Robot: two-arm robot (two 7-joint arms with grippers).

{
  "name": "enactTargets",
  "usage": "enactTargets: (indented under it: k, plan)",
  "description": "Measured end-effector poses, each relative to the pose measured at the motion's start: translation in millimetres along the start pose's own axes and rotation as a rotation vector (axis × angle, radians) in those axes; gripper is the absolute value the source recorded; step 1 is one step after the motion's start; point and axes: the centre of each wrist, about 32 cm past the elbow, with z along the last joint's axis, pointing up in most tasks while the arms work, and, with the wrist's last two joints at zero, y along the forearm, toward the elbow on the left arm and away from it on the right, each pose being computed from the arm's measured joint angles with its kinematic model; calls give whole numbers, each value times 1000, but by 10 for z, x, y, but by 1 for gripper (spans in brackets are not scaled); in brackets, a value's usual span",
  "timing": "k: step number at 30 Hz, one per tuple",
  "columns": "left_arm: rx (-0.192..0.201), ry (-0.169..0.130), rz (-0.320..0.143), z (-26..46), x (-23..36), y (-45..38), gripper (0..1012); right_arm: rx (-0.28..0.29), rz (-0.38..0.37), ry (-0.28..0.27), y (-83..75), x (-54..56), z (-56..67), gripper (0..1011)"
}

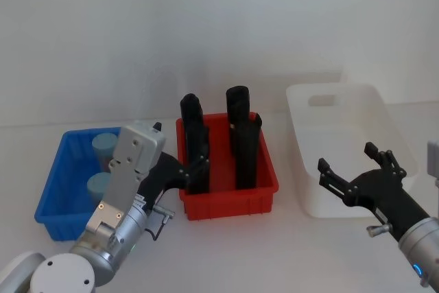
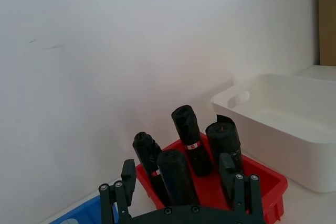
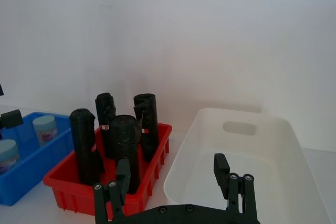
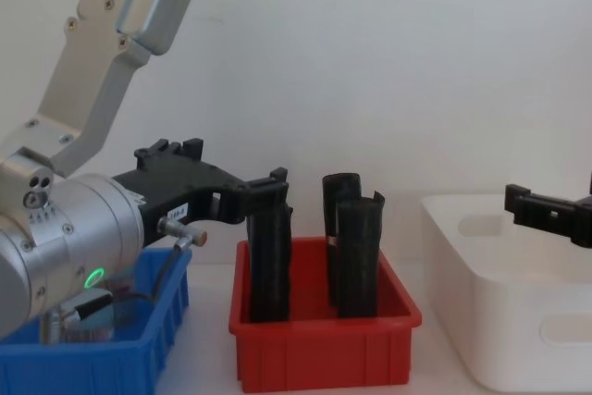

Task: Pick the cotton swabs from the blue box and place them into the white box.

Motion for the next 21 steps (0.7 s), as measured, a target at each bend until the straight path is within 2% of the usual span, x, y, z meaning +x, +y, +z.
enactTargets:
  k: [4,10,13,15,16,17,20,21]
  plan:
    - [12,-6,18,-2,18,1,1004,0,0,0,0,0,0,1001]
    - [55,-13,63,-23,102,11,1004,0,0,0,0,0,0,1001]
    - [91,-11,90,-49,178,19,1004,0,0,0,0,0,0,1001]
    - [104,-8,99,-61,210,21,1004,0,0,0,0,0,0,1001]
    - [117,-4,109,-75,248,22,1004,0,0,0,0,0,0,1001]
    - [117,-4,109,-75,248,22,1004,0,0,0,0,0,0,1001]
    - [149,11,131,-109,344,21,1004,0,0,0,0,0,0,1001]
    - [149,11,131,-109,344,21,1004,0,0,0,0,0,0,1001]
